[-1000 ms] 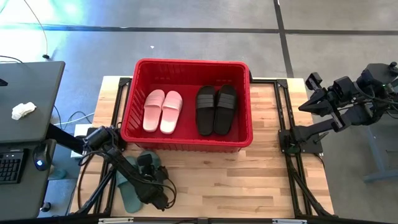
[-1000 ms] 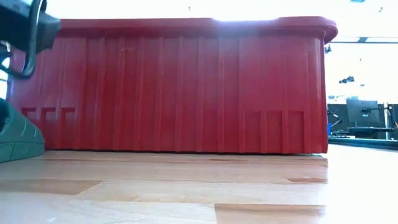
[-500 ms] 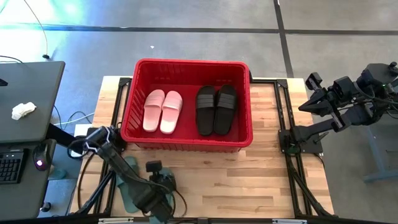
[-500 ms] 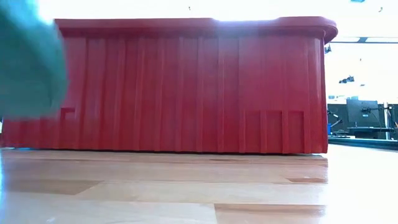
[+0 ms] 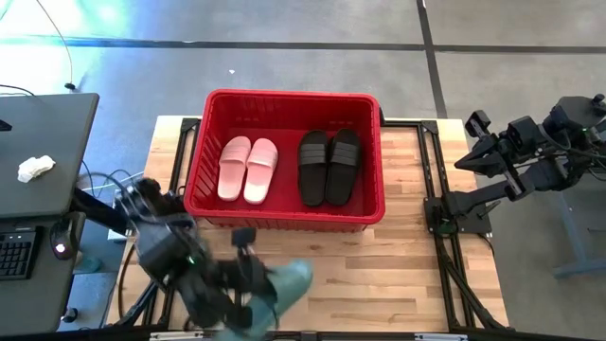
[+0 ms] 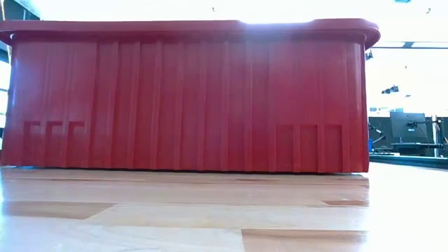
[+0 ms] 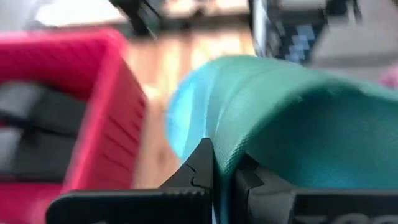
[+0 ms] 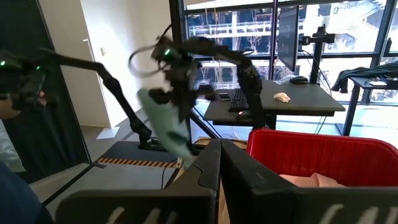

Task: Pick and place slides into bin
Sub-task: Put the green slide into the red bin

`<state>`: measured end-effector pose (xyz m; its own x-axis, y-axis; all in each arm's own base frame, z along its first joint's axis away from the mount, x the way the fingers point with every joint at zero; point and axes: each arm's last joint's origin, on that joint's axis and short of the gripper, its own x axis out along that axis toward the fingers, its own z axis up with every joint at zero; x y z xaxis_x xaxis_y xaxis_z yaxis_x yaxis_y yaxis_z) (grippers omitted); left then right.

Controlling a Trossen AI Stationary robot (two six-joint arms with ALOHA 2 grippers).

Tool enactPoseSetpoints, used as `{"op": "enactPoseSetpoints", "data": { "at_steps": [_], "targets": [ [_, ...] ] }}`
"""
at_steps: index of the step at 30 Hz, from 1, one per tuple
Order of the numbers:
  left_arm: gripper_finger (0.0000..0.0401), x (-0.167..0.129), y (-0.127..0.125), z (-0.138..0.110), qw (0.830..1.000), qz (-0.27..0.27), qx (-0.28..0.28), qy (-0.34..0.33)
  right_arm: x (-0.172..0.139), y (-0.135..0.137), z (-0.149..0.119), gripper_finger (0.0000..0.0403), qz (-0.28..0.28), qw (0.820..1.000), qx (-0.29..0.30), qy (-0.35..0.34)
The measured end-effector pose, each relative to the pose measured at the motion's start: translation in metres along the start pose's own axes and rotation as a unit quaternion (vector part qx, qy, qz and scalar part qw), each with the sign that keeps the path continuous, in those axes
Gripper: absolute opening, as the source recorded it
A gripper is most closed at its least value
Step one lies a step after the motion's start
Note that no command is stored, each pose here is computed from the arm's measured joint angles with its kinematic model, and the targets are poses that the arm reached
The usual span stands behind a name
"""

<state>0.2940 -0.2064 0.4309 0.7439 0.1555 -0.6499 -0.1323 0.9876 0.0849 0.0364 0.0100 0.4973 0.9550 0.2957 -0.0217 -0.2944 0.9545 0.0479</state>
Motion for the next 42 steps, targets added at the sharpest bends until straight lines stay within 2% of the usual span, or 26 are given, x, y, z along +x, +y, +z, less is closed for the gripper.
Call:
{"op": "enactPoseSetpoints", "data": {
  "at_steps": [3,9,11,14,18,21,26,29,32,39,42],
  "targets": [
    [0.0001,-0.021,0.024,0.01,0.997,0.048,-0.008,-0.057,0.0,0.0,0.0,0.0,0.0,1.0,0.0,0.0],
    [0.0001,-0.039,0.061,0.021,0.977,0.178,0.042,-0.113,0.0,0.0,0.0,0.0,0.0,1.0,0.0,0.0],
    [0.0001,-0.041,0.074,0.025,0.964,0.229,0.062,-0.118,0.0,0.0,0.0,0.0,0.0,1.0,0.0,0.0],
    [0.0,-0.035,0.094,0.03,0.937,0.316,0.109,-0.1,0.0,0.0,0.0,0.0,0.0,1.0,0.0,0.0],
    [0.0,-0.022,0.123,0.035,0.901,0.39,0.191,-0.03,0.0,0.0,0.0,0.0,0.0,1.0,0.0,0.0],
    [0.0,-0.011,0.151,0.035,0.889,0.411,0.199,0.023,0.0,0.0,0.0,0.0,0.0,1.0,0.0,0.0],
    [0.0,0.0,0.201,0.029,0.868,0.448,0.182,0.114,0.0,0.0,0.0,0.0,0.0,1.0,0.0,0.0],
    [0.0,0.012,0.227,0.026,0.86,0.452,0.178,0.161,0.0,0.0,0.0,0.0,0.0,1.0,0.0,0.0],
    [0.0,0.027,0.25,0.018,0.84,0.461,0.186,0.217,0.0,0.0,0.0,0.0,0.0,1.0,0.0,0.0],
    [0.0,0.074,0.286,-0.027,0.791,0.461,0.203,0.347,0.0,0.0,0.0,0.0,0.0,1.0,0.0,0.0],
    [0.0,0.09,0.294,-0.05,0.786,0.457,0.2,0.366,0.0,0.0,0.0,0.0,0.0,1.0,0.0,0.0]
  ]
}}
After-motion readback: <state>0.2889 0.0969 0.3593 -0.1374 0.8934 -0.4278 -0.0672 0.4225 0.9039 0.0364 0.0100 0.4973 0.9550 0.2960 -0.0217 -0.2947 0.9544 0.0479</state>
